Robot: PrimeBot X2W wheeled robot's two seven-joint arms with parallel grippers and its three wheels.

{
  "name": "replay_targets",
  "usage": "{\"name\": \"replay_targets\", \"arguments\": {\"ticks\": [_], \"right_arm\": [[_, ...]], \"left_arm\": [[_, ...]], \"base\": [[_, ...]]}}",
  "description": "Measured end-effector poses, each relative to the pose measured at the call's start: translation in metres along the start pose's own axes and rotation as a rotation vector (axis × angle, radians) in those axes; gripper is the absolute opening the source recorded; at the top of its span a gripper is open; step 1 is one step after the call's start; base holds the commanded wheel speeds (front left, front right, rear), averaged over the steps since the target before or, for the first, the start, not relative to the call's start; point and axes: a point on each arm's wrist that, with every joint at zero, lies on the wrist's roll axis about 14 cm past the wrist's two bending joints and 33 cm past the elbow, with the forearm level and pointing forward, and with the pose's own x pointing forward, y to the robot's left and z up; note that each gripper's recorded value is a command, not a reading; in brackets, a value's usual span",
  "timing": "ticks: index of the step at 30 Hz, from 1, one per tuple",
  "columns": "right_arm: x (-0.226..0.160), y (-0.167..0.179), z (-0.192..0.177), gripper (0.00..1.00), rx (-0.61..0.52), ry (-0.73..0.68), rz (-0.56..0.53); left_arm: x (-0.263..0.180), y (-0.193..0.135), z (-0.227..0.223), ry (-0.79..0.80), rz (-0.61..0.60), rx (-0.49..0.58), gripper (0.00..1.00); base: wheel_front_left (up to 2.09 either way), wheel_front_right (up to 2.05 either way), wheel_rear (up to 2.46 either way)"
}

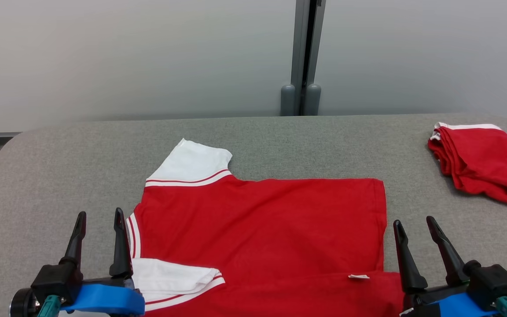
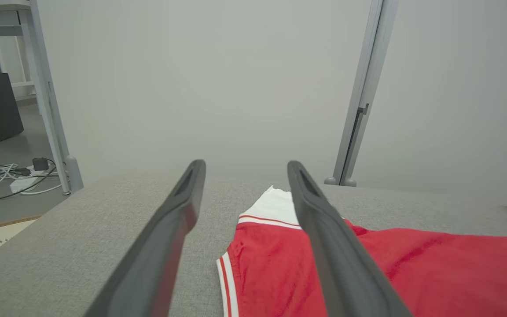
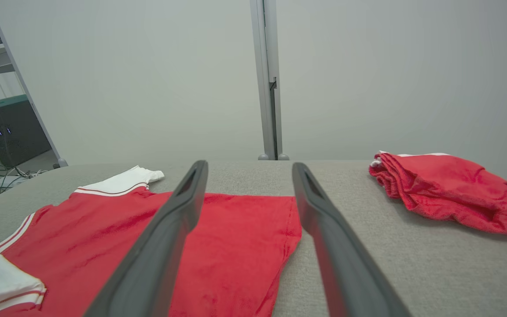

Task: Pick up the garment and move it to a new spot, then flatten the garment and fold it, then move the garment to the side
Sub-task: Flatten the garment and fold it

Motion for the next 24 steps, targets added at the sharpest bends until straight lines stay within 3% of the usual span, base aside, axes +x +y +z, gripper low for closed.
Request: {"name": "replay_targets", "arguments": {"ticks": [19, 24], "right_arm": [[-0.004, 0.004, -0.01, 1.0, 0.021, 0.056, 0.001], [0.003, -0.012, -0.013, 1.0, 0.025, 0.068, -0.044]], "left_arm": [[-0.008, 0.009, -0.02, 0.067, 0.017, 0.03, 1.0], [0.014, 0.005, -0.011, 0.042, -0.015, 0.026, 1.0]], "base": [[0.0, 0.0, 0.0], [0.0, 0.0, 0.0]]}}
